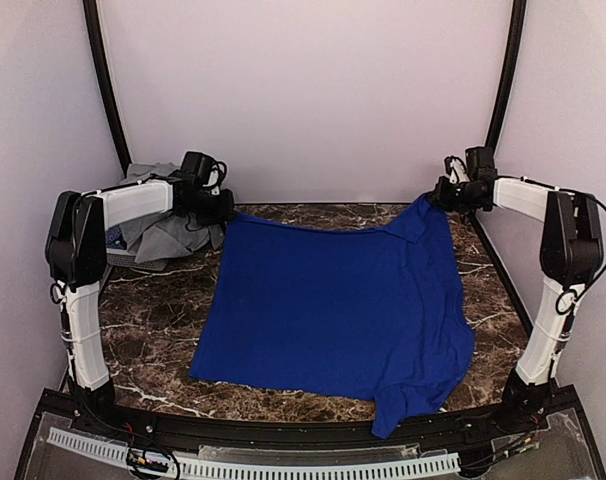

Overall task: Fold and stack the mixed laundry pile
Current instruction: Flatten out the crumpled T-shirt at the center of the board, then fold the flattened T-shirt at the center of the board.

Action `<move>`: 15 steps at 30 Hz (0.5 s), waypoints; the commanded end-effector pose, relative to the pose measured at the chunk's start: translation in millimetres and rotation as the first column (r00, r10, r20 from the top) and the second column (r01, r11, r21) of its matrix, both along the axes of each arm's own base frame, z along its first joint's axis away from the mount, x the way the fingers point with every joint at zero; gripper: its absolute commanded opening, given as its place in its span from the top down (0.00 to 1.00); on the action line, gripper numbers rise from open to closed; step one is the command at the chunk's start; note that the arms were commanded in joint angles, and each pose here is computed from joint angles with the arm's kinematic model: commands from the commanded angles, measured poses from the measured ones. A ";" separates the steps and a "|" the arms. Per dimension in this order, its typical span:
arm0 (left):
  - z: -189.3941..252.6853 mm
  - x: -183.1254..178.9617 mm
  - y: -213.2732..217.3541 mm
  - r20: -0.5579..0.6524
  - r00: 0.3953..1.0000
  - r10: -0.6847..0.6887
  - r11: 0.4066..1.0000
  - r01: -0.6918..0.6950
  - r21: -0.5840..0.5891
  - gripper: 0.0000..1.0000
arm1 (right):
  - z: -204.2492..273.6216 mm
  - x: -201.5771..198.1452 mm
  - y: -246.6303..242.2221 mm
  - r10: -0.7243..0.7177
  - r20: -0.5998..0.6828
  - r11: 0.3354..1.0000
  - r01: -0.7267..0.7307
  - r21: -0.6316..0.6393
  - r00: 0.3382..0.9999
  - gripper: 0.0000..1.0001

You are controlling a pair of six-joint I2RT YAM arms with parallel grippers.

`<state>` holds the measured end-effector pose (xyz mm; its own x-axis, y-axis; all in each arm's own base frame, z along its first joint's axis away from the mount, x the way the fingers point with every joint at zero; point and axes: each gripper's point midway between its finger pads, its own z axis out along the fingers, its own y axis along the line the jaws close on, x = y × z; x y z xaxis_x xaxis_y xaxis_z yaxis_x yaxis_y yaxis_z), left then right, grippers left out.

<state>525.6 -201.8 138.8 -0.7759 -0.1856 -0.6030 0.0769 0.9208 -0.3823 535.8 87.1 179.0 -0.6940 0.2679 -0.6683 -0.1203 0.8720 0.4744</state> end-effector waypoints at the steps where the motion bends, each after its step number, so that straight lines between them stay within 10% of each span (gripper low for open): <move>1: 9.2 10.0 1.2 -0.002 1.000 -0.021 1.000 0.021 -0.007 1.00 | 24.6 17.2 4.6 0.018 0.062 0.999 -0.020 0.035 0.998 1.00; 15: -9.5 -21.5 3.5 -0.106 0.990 -0.093 0.995 0.095 0.012 1.00 | -8.3 -58.1 20.6 0.069 -0.089 0.985 -0.054 0.167 0.994 1.00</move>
<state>522.5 -202.7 128.2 -0.8233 -0.1274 -0.5531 0.1143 0.9173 -0.3814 493.0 102.8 151.3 -0.7818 0.3060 -0.5432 -0.0915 0.8055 0.5854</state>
